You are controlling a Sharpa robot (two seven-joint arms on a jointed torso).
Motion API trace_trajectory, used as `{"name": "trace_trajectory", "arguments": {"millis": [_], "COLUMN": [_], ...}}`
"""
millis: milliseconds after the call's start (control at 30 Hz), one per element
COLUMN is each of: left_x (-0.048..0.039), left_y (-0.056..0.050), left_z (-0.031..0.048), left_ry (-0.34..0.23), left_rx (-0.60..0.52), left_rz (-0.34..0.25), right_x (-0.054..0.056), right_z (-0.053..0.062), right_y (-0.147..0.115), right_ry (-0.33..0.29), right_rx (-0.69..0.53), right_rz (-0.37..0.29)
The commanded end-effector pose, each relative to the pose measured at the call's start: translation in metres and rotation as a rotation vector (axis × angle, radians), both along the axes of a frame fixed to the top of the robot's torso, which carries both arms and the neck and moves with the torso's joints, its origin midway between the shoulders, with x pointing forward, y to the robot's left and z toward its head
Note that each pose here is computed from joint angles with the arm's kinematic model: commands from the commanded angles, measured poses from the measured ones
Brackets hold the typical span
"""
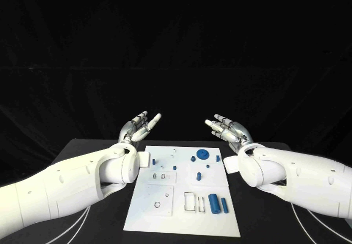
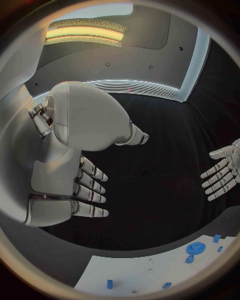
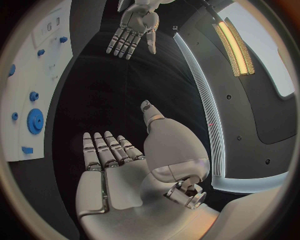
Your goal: Assemble the parts on the task board
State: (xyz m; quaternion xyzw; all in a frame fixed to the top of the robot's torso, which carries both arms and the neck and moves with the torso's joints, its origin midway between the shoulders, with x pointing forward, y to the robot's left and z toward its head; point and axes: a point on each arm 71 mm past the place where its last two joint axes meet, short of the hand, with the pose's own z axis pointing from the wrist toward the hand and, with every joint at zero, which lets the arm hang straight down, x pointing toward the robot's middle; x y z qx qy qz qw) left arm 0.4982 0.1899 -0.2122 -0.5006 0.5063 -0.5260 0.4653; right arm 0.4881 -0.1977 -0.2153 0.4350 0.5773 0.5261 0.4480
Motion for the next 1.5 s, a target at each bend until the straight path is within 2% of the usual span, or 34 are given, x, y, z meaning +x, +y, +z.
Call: {"name": "trace_trajectory", "arguments": {"millis": [33, 233, 267, 467, 700, 900, 1100, 1367, 1500], "left_x": [0.0, 0.0, 0.0006, 0.0008, -0.0004, -0.0075, -0.0188, -0.0359, -0.0417], "left_y": [-0.005, -0.005, 0.002, 0.009, 0.018, 0.018, 0.017, 0.01, 0.006], "left_z": [0.0006, 0.0006, 0.0016, 0.0058, 0.0117, 0.0212, 0.0309, 0.0495, 0.0553], "left_ry": [0.009, 0.009, 0.01, -0.002, 0.001, 0.014, 0.01, -0.03, -0.043], "left_rx": [-0.027, -0.027, -0.036, -0.04, -0.046, -0.061, -0.057, -0.068, -0.076], "left_rz": [-0.049, -0.049, -0.061, -0.069, -0.088, -0.148, -0.207, -0.296, -0.326], "right_x": [0.0, 0.001, 0.005, 0.009, 0.011, 0.01, 0.012, 0.018, 0.02], "right_z": [-0.001, -0.001, 0.008, 0.013, 0.019, 0.028, 0.034, 0.049, 0.052], "right_y": [0.01, 0.01, 0.004, -0.001, -0.004, -0.004, -0.005, -0.003, 0.002], "right_ry": [0.042, 0.05, -0.132, -0.215, -0.267, -0.319, -0.35, -0.442, -0.472], "right_rx": [-0.029, -0.044, -0.221, -0.33, -0.431, -0.545, -0.727, -0.995, -1.109], "right_rz": [0.184, 0.214, 0.189, 0.169, 0.171, 0.227, 0.298, 0.29, 0.291]}}
